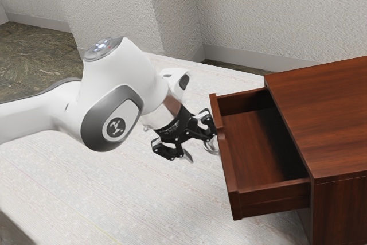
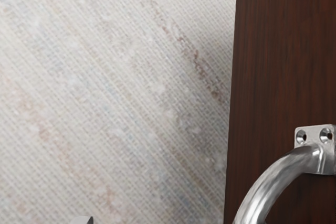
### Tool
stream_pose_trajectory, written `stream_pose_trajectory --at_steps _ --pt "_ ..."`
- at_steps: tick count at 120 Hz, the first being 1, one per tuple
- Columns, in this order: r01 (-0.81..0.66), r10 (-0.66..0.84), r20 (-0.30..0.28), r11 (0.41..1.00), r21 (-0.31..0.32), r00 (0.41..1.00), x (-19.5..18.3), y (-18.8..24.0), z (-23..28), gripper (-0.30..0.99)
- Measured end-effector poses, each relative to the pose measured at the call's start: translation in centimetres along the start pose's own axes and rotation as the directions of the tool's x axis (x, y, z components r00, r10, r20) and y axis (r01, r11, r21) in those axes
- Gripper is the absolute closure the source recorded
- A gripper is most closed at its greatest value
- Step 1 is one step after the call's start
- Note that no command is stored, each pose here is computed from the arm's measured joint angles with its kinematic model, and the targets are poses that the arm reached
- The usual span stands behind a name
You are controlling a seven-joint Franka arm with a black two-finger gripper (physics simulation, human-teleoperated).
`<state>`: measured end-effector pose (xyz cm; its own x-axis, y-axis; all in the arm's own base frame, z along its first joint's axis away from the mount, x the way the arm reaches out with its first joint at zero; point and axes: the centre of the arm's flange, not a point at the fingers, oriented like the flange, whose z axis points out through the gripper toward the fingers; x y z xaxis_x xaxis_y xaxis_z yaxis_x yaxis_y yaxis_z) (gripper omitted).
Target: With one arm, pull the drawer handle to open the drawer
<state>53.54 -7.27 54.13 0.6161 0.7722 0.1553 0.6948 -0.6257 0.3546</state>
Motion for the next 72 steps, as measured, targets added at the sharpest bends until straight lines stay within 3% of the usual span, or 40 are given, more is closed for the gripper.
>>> stream_pose_trajectory --at_steps 72 --pt "0.024 -0.024 -0.012 1.000 0.008 1.000 -0.2 -2.4 -1.0 0.35"
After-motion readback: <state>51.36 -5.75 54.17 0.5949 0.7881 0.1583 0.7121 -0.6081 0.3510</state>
